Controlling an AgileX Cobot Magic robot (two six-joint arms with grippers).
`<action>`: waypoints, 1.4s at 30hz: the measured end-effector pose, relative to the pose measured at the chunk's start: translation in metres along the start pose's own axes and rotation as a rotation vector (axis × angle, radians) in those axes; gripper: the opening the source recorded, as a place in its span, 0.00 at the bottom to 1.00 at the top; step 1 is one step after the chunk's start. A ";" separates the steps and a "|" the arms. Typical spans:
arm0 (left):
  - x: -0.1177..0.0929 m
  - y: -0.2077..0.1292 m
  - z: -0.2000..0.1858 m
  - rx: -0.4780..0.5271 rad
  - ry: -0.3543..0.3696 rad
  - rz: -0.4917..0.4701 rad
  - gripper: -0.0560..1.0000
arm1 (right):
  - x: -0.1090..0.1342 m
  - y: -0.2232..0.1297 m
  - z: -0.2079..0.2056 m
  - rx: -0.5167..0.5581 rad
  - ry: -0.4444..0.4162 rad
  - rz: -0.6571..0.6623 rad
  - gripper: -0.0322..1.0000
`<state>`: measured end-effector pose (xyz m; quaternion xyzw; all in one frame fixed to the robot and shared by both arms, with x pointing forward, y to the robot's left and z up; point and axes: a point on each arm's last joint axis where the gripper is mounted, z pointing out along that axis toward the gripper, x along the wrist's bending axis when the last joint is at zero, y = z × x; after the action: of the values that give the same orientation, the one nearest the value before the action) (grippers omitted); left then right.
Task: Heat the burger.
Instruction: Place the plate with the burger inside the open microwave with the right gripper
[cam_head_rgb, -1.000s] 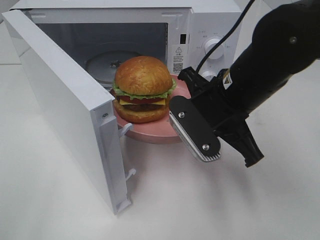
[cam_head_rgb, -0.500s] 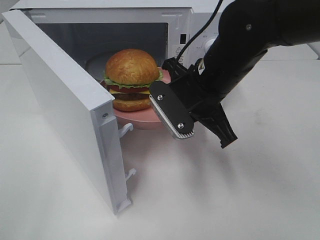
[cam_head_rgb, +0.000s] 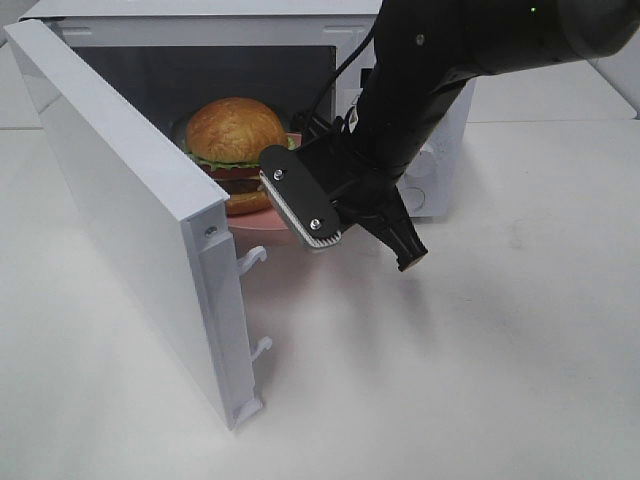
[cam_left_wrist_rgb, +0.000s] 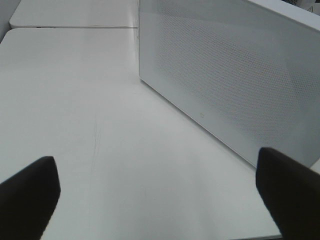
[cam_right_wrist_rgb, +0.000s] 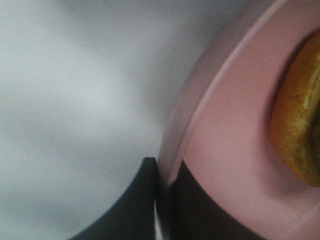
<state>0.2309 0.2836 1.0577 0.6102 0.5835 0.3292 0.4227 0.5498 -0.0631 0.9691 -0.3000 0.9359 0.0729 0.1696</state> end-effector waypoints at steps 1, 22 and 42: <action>0.000 0.000 0.000 0.000 0.000 0.000 0.99 | -0.004 0.000 0.002 0.002 0.006 0.001 0.06; 0.000 0.000 0.000 0.000 0.000 0.000 0.99 | -0.052 0.002 0.022 0.027 -0.024 0.063 0.06; 0.000 0.000 0.000 0.000 0.000 0.000 0.99 | -0.095 -0.007 0.050 0.081 -0.073 0.088 0.07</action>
<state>0.2309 0.2836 1.0577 0.6102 0.5835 0.3292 0.4227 0.6398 -0.0063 0.9564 -0.2484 0.9436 0.0531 0.2123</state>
